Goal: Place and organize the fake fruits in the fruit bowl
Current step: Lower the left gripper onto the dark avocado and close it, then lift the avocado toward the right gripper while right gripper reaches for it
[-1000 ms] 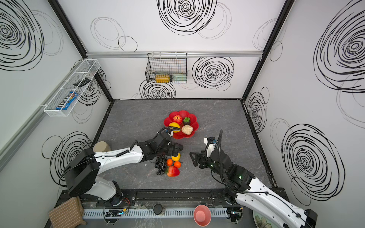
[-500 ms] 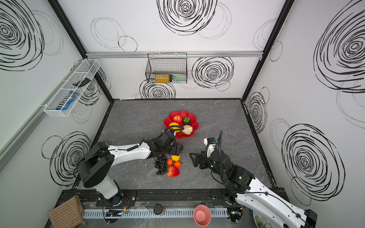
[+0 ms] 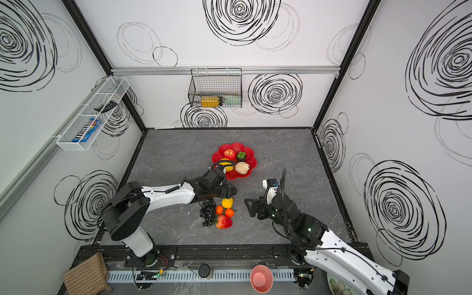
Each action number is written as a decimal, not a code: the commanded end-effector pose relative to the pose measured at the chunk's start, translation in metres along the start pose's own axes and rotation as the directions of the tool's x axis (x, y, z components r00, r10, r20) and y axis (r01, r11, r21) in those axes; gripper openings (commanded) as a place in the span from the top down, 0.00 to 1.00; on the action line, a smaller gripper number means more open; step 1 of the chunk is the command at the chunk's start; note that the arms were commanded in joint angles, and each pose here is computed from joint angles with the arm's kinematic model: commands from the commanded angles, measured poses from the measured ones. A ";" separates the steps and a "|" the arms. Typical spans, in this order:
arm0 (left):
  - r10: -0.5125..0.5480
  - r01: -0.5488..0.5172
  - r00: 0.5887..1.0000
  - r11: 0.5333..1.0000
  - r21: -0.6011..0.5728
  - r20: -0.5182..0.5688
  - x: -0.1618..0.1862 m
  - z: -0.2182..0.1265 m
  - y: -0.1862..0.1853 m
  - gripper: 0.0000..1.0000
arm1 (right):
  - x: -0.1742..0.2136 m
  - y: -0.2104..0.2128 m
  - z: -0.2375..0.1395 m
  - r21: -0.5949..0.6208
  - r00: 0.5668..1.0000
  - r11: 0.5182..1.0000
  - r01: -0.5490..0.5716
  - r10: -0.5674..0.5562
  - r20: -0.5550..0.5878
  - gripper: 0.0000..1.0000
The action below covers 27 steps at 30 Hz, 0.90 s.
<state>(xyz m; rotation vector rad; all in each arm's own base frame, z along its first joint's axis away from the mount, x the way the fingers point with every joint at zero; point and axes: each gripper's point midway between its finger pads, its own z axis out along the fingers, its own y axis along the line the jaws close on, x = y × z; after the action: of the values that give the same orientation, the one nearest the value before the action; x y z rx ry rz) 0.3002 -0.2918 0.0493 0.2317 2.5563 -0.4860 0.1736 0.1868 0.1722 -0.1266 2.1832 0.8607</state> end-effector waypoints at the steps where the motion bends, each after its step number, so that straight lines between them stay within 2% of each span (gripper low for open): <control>1: -0.005 0.004 1.000 1.000 0.023 0.006 -0.005 0.006 -0.006 0.17 | -0.002 0.002 0.001 -0.007 1.000 1.000 -0.001 0.001 0.012 0.12; 11: -0.003 0.003 1.000 1.000 0.030 -0.015 0.001 0.013 -0.008 0.21 | -0.001 0.001 0.001 -0.004 1.000 1.000 -0.003 0.003 0.010 0.12; 15: -0.006 0.006 1.000 0.999 0.038 -0.006 0.000 0.011 -0.010 0.27 | -0.001 0.000 0.000 -0.002 1.000 1.000 -0.004 0.004 0.012 0.12; 27: -0.016 0.008 0.997 0.994 0.111 0.076 -0.013 -0.016 -0.023 0.35 | -0.001 0.002 0.002 -0.003 1.000 1.000 -0.007 0.007 0.007 0.12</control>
<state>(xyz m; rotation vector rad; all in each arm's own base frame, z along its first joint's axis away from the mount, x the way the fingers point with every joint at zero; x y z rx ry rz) 0.2949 -0.2993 0.0502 0.2457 2.5472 -0.5480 0.1737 0.1869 0.1720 -0.1263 2.1840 0.8604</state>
